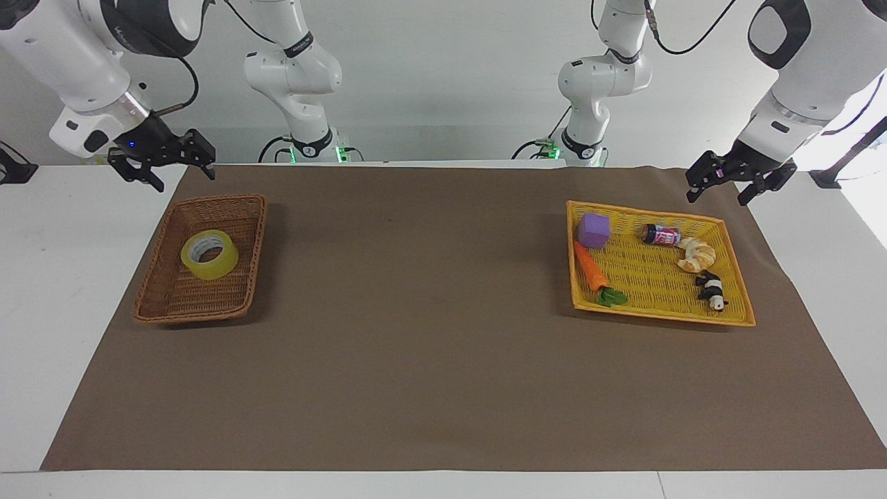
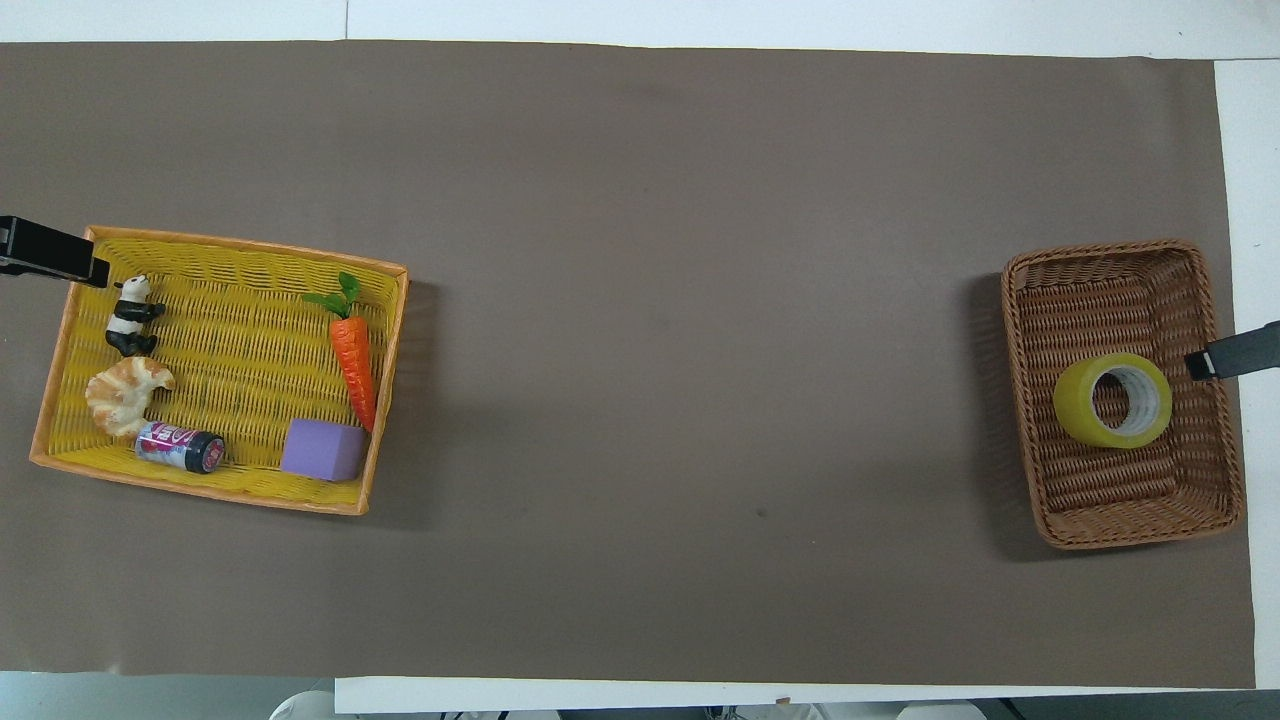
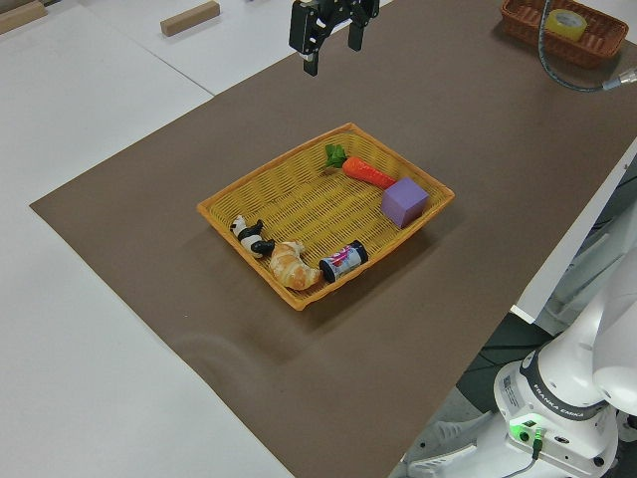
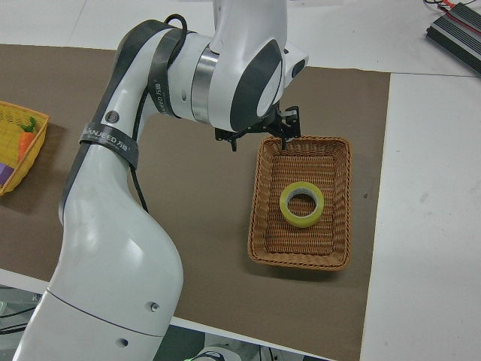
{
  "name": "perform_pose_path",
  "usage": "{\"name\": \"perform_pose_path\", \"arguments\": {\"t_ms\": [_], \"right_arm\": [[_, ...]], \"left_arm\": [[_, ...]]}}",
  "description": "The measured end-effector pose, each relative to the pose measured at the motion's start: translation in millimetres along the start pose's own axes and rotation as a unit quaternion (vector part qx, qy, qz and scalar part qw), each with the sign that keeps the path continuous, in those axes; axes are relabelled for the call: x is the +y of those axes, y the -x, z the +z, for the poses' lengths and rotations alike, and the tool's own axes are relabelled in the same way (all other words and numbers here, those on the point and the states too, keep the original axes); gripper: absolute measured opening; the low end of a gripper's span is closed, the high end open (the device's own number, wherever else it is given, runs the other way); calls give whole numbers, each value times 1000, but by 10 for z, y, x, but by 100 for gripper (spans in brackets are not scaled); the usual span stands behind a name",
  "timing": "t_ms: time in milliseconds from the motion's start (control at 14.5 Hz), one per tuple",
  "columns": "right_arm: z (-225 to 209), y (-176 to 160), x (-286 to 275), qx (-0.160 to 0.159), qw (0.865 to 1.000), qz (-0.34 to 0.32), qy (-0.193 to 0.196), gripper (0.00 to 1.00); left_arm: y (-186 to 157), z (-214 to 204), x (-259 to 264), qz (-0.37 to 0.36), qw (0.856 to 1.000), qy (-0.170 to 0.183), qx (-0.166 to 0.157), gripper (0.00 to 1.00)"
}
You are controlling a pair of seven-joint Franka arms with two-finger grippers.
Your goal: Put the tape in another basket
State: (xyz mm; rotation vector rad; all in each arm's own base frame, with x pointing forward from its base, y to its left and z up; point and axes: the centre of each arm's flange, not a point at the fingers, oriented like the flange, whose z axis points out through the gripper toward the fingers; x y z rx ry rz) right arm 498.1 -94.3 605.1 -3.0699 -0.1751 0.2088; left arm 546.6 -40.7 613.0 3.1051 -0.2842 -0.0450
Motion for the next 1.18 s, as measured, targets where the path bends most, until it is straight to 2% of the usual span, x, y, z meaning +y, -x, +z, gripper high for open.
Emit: {"name": "perform_pose_path", "arguments": {"t_ms": [346, 622, 899, 1176], "right_arm": [[-337, -99, -156, -1, 1000, 18, 22, 100], [-220, -316, -338, -19, 999, 39, 28, 100], [-229, -329, -257, -21, 998, 47, 27, 100], [-260, -313, -219, -18, 998, 51, 27, 100]], "left_arm": [[37, 52, 37, 5, 1000, -8, -24, 100], [56, 57, -49, -2, 999, -17, -29, 100], [100, 58, -327, -31, 999, -17, -31, 100], [107, 66, -357, -56, 998, -18, -32, 100]]}}
